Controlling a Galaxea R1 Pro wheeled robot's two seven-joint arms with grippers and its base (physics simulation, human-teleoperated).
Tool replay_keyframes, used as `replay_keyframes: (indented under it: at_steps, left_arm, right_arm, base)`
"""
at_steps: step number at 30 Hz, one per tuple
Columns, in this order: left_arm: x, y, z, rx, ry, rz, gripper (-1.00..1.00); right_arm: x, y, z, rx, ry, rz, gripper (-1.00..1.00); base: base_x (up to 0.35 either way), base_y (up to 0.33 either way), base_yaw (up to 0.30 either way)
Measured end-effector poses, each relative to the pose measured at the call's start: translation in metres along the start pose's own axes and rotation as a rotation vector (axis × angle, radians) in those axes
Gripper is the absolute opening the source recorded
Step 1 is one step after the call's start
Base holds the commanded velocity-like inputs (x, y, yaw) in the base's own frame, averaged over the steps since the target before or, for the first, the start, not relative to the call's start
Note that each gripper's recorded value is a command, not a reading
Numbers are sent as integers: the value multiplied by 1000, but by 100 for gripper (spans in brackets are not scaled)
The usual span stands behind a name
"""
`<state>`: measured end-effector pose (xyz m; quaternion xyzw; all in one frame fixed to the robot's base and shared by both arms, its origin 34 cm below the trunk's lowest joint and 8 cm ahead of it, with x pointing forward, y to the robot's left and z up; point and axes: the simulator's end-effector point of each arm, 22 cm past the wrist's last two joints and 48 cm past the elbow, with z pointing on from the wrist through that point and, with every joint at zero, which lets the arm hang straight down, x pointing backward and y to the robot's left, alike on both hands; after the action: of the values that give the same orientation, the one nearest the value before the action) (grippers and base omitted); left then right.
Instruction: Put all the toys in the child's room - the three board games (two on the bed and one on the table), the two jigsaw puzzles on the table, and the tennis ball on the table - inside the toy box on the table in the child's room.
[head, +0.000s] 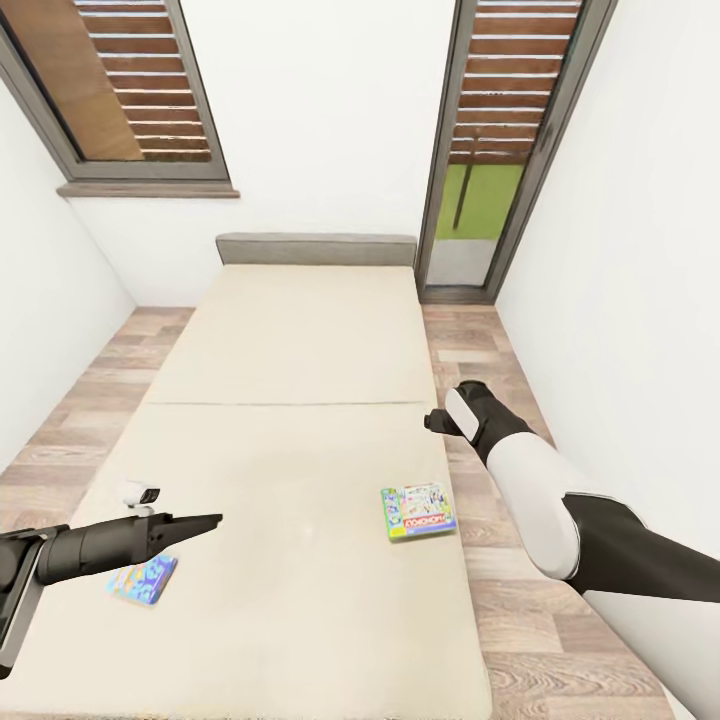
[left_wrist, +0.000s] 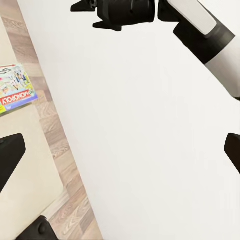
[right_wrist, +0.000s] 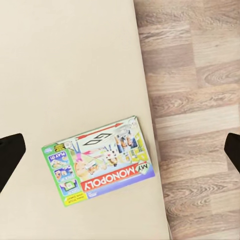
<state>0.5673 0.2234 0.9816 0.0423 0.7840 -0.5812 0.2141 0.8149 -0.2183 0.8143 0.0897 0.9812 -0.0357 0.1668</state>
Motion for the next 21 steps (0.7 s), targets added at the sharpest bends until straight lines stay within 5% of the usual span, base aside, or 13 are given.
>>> replay_keyframes:
  at_steps: [21]
  left_arm:
    - [7, 15, 3, -7, 8, -36, 100]
  right_arm:
    - [15, -2, 22, 9, 29, -2, 100]
  base:
    - [0, 0, 0]
